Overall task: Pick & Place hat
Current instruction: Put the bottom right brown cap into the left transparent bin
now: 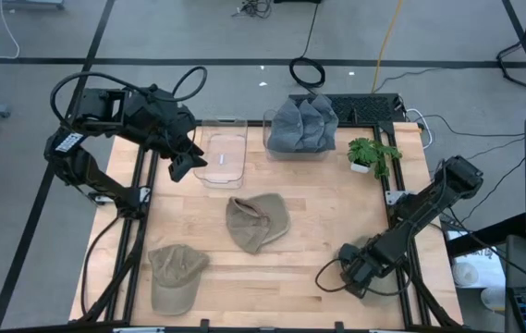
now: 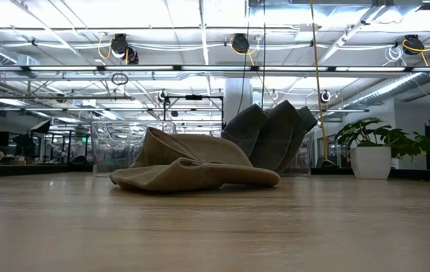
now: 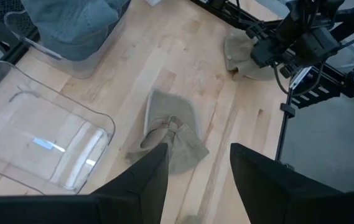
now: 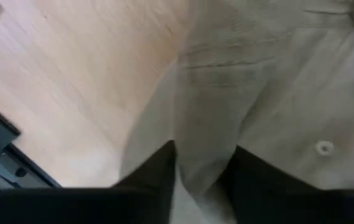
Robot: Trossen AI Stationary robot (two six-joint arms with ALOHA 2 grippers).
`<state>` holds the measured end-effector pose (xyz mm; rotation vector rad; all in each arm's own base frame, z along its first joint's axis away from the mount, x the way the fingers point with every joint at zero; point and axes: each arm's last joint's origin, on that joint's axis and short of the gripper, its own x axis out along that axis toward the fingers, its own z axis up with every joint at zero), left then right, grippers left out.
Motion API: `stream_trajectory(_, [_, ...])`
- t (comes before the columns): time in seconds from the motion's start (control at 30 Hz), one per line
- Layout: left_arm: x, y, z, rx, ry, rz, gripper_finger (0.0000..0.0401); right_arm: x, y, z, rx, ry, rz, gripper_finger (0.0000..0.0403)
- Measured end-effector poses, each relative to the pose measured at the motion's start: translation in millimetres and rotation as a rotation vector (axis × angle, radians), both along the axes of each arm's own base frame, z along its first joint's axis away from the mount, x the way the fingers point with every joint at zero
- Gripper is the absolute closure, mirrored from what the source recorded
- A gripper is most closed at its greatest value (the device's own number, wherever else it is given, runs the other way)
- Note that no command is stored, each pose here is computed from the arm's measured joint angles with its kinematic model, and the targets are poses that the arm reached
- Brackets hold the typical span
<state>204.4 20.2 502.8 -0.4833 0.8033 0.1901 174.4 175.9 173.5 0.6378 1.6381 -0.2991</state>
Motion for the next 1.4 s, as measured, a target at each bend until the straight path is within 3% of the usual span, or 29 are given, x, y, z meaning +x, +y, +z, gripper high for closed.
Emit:
stream_trajectory(0.07, [0,0,0,-0.004,0.0,-0.004,0.0219,-1,-1,4,0.01,-0.015,0.002,0.0367])
stream_trajectory(0.13, [0,0,0,-0.005,0.0,-0.005,0.0219,-1,-2,8,0.006,-0.041,0.017,0.0391])
stream_trajectory(0.4, [0,0,0,-0.008,-0.001,-0.002,0.0219,8,-19,50,-0.065,-0.208,0.019,0.0401])
stream_trajectory(0.67, [1,0,1,-0.001,-0.013,-0.001,0.0219,37,-52,116,-0.225,-0.456,0.026,0.0402])
stream_trajectory(0.93, [4,0,4,0.006,-0.057,-0.003,0.0219,72,-82,164,-0.319,-0.744,0.019,0.0402])
stream_trajectory(1.23, [8,1,8,0.027,-0.118,-0.016,0.0219,98,-103,186,-0.372,-1.004,0.021,0.0403])
stream_trajectory(1.4, [10,5,11,0.004,-0.156,0.032,0.0219,104,-105,194,-0.432,-1.099,0.123,0.0403])
